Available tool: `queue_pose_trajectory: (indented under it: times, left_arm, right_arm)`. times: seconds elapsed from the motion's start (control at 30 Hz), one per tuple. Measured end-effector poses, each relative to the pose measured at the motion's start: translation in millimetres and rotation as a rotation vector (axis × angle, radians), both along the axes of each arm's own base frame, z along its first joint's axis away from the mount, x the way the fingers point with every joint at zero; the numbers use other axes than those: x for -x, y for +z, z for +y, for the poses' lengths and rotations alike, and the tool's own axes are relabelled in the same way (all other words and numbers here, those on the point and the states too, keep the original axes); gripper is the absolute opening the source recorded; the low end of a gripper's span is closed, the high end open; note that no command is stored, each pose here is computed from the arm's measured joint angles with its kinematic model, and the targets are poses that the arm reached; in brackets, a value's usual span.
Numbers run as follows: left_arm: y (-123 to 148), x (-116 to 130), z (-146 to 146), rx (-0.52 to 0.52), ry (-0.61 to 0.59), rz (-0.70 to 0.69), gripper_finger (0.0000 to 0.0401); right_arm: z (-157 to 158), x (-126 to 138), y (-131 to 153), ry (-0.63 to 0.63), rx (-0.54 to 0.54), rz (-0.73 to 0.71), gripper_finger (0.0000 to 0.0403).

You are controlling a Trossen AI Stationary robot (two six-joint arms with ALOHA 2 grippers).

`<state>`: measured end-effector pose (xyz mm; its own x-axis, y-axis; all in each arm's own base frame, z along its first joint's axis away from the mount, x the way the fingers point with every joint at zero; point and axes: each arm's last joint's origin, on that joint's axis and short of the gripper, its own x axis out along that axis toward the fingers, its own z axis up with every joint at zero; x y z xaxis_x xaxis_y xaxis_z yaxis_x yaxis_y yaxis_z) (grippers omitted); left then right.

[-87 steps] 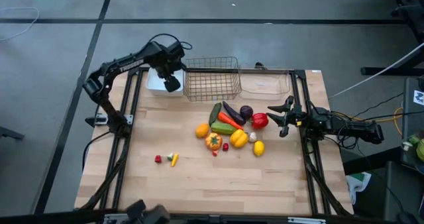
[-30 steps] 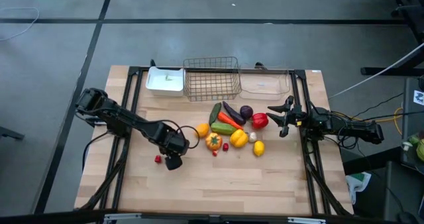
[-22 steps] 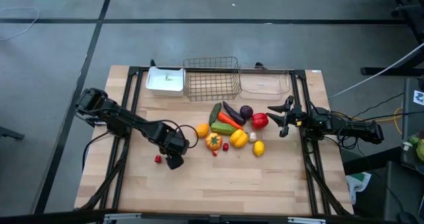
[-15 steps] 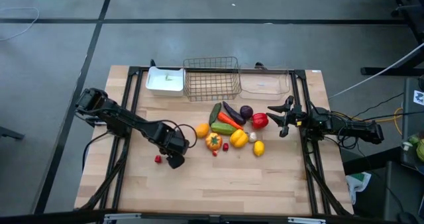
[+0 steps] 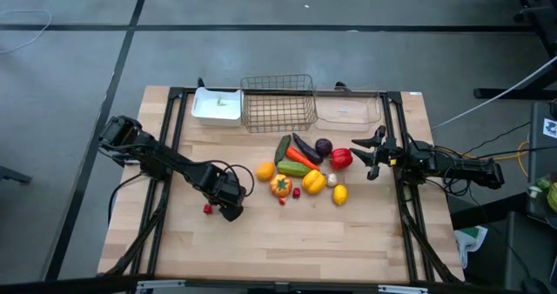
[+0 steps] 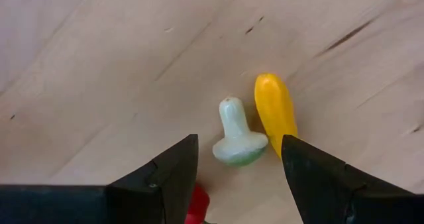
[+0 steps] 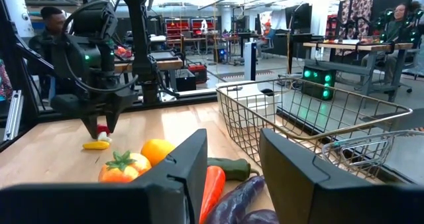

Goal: Sort produce into baskets
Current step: Put the green mushroom into the white bin

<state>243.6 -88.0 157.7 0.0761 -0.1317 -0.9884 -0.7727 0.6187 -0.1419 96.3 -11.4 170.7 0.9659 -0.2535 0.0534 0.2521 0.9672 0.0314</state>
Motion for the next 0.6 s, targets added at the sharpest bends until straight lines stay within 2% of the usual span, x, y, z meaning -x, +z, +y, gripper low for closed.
queue_pose_trajectory:
  times: [0.6]
  left_arm:
    - [-6.7, -1.7, -1.6, -0.008, -0.003, 0.02, 0.0211]
  right_arm:
    - [0.0, 0.0, 0.0, 0.0, 0.0, 0.0, 0.0138]
